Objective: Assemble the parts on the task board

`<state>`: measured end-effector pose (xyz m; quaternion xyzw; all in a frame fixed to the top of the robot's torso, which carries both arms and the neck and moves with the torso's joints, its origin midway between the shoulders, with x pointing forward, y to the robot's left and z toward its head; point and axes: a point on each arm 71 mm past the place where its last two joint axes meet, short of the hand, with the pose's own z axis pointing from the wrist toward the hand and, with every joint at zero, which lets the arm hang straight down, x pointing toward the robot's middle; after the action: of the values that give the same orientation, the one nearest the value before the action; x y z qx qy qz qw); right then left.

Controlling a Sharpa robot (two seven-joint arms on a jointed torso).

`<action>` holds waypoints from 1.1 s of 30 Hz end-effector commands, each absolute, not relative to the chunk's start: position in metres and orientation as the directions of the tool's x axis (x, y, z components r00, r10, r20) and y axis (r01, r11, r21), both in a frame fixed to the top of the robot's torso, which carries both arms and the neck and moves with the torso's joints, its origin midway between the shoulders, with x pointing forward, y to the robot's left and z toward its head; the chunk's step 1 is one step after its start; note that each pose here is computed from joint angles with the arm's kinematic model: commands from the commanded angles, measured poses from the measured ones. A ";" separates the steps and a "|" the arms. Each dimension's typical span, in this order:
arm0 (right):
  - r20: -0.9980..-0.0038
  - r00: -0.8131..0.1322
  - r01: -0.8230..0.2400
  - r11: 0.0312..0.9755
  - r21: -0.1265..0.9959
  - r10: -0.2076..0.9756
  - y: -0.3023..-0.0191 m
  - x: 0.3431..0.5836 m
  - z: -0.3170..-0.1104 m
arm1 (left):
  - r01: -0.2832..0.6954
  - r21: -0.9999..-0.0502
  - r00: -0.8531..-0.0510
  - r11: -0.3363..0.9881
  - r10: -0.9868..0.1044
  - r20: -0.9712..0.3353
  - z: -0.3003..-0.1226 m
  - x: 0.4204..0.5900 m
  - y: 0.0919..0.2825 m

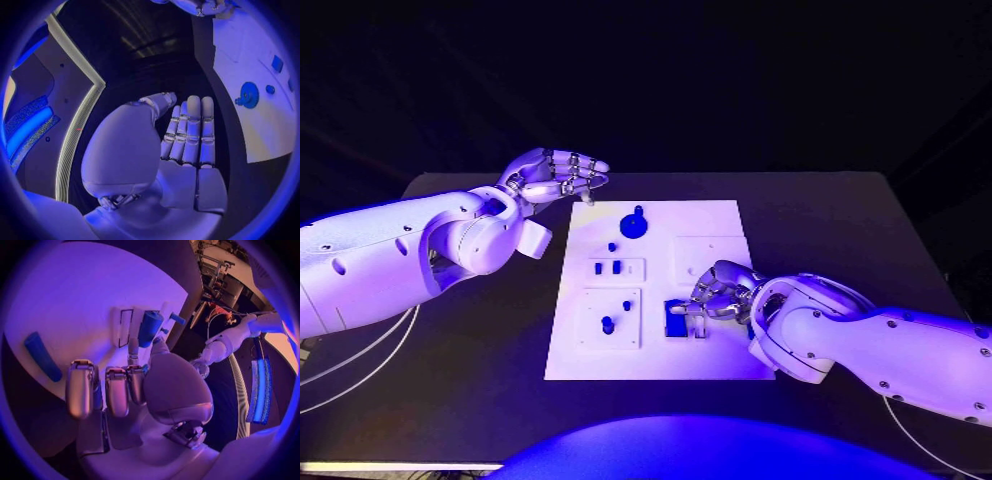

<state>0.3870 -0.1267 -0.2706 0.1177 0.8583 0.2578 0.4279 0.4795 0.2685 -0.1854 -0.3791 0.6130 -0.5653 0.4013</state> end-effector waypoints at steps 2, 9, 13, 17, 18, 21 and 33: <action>-0.700 -0.585 -0.043 0.846 0.531 0.410 -0.125 0.388 -0.269 | -0.011 -0.998 -0.406 0.063 -0.912 -0.053 -0.185 0.479 0.267; -0.709 -0.574 -0.061 0.842 0.536 0.409 -0.126 0.384 -0.265 | -0.012 -0.998 -0.406 0.063 -0.912 -0.053 -0.185 0.479 0.267; -0.715 -0.565 -0.079 0.836 0.543 0.411 -0.129 0.379 -0.261 | -0.012 -0.998 -0.405 0.064 -0.913 -0.053 -0.185 0.479 0.268; -0.713 -0.572 -0.101 0.827 0.552 0.406 -0.132 0.374 -0.258 | -0.012 -0.998 -0.403 0.065 -0.914 -0.054 -0.185 0.479 0.269; -0.711 -0.577 -0.106 0.826 0.553 0.402 -0.132 0.372 -0.258 | -0.012 -0.998 -0.402 0.065 -0.914 -0.055 -0.185 0.479 0.269; -0.705 -0.594 -0.122 0.823 0.554 0.387 -0.131 0.367 -0.258 | -0.012 -0.998 -0.402 0.065 -0.914 -0.055 -0.185 0.479 0.269; -0.711 -0.605 -0.135 0.834 0.535 0.358 -0.125 0.360 -0.269 | -0.012 -0.998 -0.403 0.064 -0.913 -0.054 -0.185 0.479 0.268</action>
<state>0.3603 -0.1259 -0.2687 0.0812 0.8523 0.2816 0.4333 0.4793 0.2705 -0.1855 -0.3801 0.6136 -0.5637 0.4016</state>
